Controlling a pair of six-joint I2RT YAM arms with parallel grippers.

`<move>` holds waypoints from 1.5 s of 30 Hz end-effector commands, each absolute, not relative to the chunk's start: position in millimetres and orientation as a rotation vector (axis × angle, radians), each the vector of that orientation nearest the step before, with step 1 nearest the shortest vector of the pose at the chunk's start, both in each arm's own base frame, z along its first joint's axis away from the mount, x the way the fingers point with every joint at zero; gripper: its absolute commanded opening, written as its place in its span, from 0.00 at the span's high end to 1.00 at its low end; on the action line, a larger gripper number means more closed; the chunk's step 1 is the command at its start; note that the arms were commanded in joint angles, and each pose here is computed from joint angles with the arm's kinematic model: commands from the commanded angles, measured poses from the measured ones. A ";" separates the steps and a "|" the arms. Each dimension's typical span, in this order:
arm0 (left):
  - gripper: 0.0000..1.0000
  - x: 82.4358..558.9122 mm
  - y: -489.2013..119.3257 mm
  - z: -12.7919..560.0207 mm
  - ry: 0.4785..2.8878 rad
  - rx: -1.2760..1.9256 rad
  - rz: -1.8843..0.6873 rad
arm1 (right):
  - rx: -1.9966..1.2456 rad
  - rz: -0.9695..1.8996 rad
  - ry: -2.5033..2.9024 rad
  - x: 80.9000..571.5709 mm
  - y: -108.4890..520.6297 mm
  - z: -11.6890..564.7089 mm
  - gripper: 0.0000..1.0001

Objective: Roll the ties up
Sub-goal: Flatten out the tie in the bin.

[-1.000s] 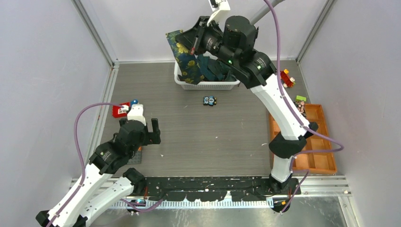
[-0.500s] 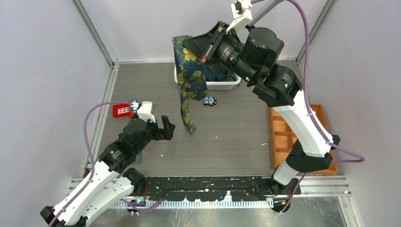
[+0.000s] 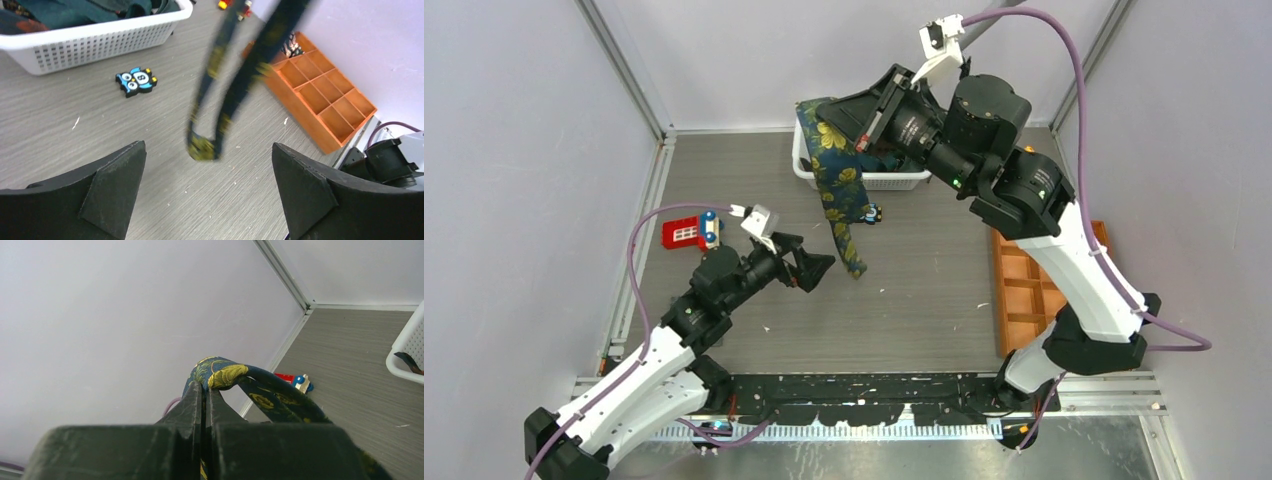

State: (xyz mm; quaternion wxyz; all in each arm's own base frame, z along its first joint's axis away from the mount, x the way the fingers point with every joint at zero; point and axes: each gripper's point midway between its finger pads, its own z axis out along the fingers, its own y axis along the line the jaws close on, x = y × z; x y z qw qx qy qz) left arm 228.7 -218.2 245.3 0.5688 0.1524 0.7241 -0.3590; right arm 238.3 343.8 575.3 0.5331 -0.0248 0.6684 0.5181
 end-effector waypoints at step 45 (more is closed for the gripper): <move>0.11 183.7 -107.4 212.2 1.901 0.010 -0.526 | 0.176 1.069 2.760 355.3 472.2 125.2 0.99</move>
